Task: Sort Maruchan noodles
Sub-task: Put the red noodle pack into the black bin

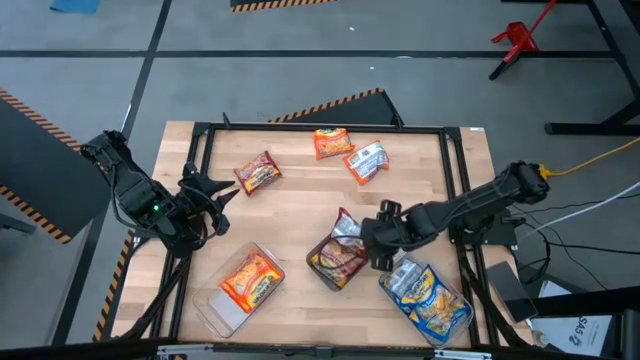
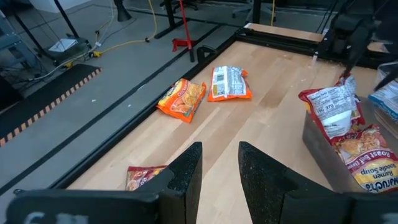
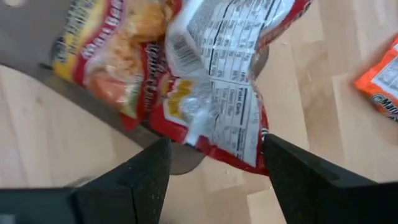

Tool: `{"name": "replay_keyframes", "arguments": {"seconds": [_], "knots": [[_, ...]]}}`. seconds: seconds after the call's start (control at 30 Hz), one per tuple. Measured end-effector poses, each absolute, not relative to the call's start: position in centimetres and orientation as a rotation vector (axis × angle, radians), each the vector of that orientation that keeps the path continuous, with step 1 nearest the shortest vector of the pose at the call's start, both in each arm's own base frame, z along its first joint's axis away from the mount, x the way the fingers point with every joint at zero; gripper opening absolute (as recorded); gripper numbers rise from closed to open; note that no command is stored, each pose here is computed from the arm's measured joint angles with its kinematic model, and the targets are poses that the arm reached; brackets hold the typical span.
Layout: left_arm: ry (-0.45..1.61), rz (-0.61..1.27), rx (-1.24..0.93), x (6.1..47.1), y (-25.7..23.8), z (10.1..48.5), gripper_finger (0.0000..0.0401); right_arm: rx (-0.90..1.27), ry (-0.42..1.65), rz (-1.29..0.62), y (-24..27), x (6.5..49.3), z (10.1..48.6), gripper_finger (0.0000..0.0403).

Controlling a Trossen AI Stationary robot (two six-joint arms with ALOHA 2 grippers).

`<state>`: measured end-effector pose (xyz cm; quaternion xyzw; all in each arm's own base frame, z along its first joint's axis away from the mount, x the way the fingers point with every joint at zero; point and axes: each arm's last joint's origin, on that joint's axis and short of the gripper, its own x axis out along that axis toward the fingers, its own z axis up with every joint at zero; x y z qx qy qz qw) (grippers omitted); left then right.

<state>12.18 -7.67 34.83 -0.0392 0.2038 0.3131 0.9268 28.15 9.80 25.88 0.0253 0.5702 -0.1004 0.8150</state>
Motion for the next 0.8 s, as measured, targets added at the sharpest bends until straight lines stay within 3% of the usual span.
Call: {"name": "replay_keyframes", "arguments": {"seconds": [0.27, 0.63, 0.8], "knots": [[0.430, 0.636, -0.086, 12.2, -7.7, 34.8, 0.0098, 0.054, 1.253, -0.167, 8.0, 28.6, 25.1, 0.0239], [0.429, 0.636, -0.090, 12.2, -7.7, 34.8, 0.0098, 0.083, 1.167, -0.170, 7.0, 26.9, 28.1, 0.0239], [0.428, 0.636, -0.094, 12.2, -7.7, 34.8, 0.0098, 0.119, 1.195, -0.144, 6.6, 26.6, 26.6, 0.0239]]}}
